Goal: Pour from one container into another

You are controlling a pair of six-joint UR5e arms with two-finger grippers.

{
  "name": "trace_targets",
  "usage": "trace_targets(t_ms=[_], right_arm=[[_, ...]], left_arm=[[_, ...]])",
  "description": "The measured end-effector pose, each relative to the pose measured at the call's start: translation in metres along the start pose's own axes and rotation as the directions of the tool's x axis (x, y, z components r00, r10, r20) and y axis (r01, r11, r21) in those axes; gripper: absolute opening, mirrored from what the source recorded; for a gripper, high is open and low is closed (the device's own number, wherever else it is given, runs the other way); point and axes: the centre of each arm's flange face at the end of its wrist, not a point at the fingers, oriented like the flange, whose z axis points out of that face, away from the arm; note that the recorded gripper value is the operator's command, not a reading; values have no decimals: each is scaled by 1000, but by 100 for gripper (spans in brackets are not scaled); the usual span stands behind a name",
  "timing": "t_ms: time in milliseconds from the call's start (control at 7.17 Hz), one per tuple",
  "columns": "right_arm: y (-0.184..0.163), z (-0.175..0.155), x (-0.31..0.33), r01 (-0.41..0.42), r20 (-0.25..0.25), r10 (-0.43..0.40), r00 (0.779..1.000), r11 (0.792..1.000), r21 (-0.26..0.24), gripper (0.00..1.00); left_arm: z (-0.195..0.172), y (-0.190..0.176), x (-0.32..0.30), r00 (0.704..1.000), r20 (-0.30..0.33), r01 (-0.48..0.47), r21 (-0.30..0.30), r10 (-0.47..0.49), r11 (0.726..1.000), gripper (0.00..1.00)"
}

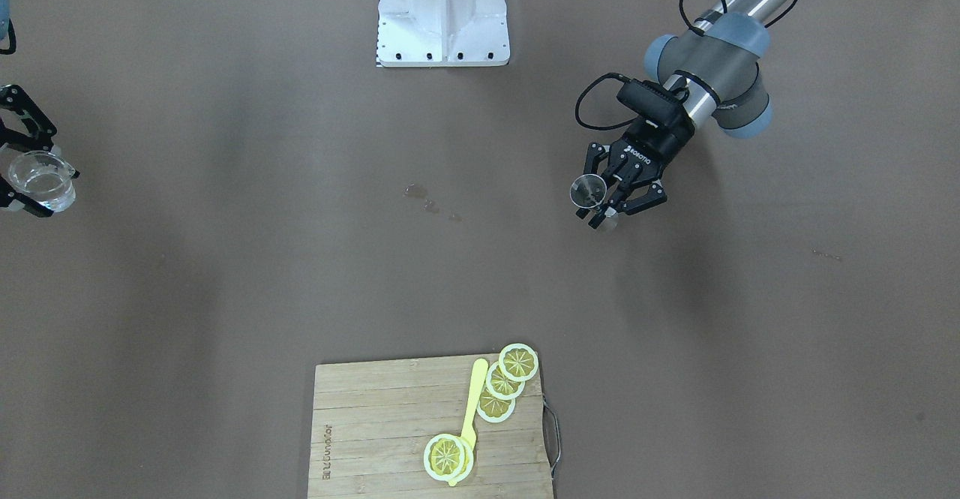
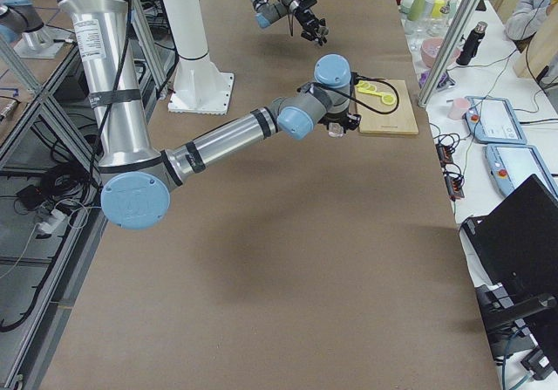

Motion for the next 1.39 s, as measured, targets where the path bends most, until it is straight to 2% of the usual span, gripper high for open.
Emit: trace_targets(t_ms=[418, 697, 976, 1115, 1394], right_arm=[[31, 17, 11, -28, -43, 31, 999, 998, 60, 0], [70, 31, 13, -28, -55, 33, 998, 995, 93, 0], [117, 45, 11, -19, -60, 27, 998, 992, 126, 0], [137, 52, 10, -9, -63, 18, 998, 990, 141, 0], [163, 68, 4, 8, -61, 3, 998, 984, 176, 0]], left_arm=[[-8, -8, 2, 1000, -11, 9, 16, -9, 1000, 0], [-8, -14, 2, 1000, -4, 30, 7, -30, 1000, 0], [-6, -17, -3, 983, 14, 181, -5, -181, 983, 0], [-7, -15, -9, 971, 31, 236, -4, -236, 972, 0], [-12, -3, -19, 944, 150, 293, 34, -294, 956, 0]])
